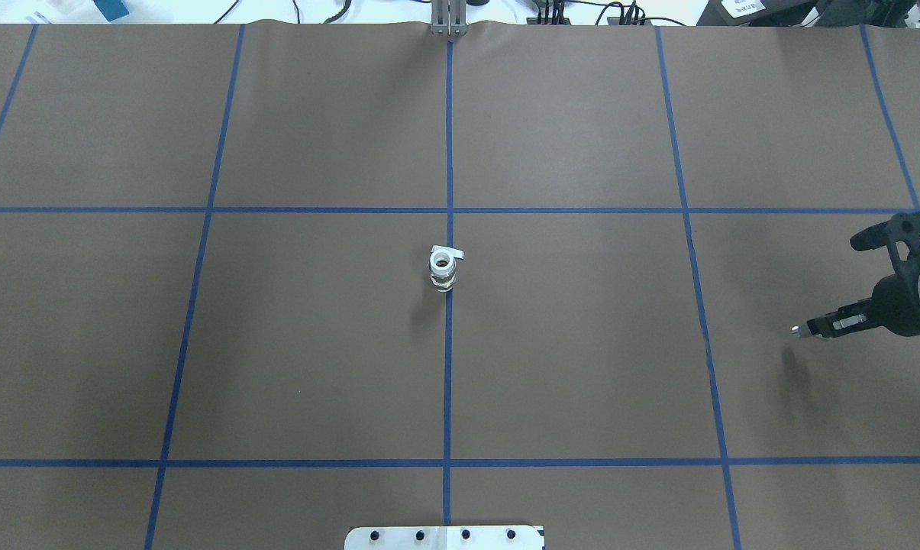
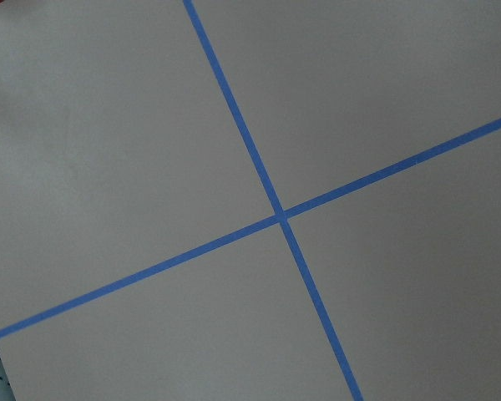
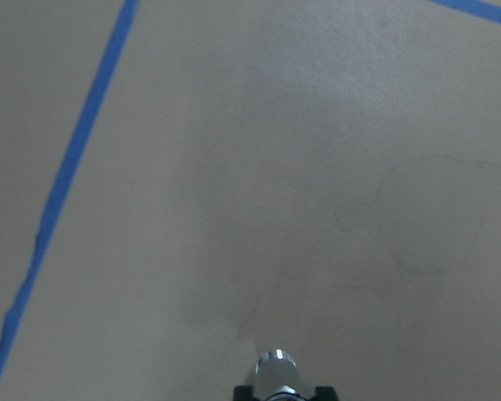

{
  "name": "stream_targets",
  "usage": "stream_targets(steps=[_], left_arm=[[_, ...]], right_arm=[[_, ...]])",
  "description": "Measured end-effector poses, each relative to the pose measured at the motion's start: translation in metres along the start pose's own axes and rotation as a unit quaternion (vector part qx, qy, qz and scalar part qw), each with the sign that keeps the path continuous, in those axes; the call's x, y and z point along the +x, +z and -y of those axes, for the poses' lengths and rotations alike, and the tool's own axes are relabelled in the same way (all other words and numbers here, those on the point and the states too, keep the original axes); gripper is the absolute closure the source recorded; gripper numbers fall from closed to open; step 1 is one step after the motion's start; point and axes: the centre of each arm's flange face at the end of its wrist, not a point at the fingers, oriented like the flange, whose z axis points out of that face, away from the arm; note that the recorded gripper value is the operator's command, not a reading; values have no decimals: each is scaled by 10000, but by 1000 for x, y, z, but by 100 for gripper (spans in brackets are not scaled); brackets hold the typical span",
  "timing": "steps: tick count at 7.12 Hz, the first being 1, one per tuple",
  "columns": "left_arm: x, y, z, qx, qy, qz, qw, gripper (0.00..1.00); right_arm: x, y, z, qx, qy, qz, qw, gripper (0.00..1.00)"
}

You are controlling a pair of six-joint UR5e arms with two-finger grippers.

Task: Assemble PPR valve and pipe with both arms
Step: 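Carry the silver fitting with the right gripper over the white valve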

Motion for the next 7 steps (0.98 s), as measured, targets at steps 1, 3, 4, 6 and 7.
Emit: stream_targets(steps=[1,3,4,6,7], left_arm=[[-4,11,-17,-43,-330,-123,9994,0],[-10,30,-63,127,-783,-484,9957,0],[-9,37,-84,260,-932,-529,9939,0],[-4,39,-105,392,-1033,-539,9924,0],[-3,39,-108,407,-1041,-539,9923,0]], right_arm=[[-12,-9,27,52,69,103,9999,100],[-63,-34,98,62,209,161,9996,100],[-98,-54,130,16,290,144,9995,100],[-179,-94,182,-140,404,84,9991,100],[-219,-106,200,-225,515,80,9984,100]])
